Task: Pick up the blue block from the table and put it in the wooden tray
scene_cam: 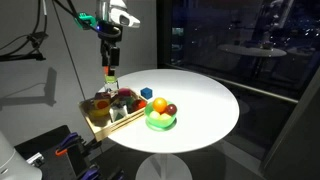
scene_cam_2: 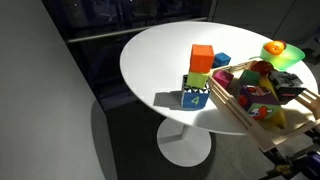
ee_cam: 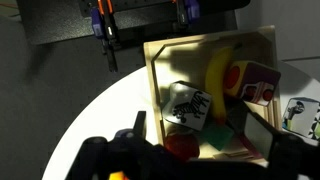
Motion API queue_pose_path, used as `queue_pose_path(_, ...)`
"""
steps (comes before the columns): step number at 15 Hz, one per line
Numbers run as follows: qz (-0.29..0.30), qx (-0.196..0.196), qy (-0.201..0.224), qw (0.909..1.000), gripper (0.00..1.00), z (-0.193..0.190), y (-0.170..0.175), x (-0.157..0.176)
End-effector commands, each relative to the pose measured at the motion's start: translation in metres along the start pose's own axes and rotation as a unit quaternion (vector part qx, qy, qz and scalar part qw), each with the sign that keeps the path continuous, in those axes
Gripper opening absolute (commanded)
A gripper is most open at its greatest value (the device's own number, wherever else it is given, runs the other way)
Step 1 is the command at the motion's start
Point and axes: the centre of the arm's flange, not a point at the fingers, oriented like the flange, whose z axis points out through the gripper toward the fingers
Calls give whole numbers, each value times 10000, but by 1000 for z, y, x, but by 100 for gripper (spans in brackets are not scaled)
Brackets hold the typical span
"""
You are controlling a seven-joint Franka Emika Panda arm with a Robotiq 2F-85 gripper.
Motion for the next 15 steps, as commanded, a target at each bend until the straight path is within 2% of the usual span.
queue_pose_path(1, -1, 1, 8, 10000, 100, -1, 0, 0)
queue_pose_path(7, -10, -27, 98, 9999, 100, -1, -3, 4)
queue_pose_path(15, -121, -113, 739, 9971, 100, -7, -32, 38)
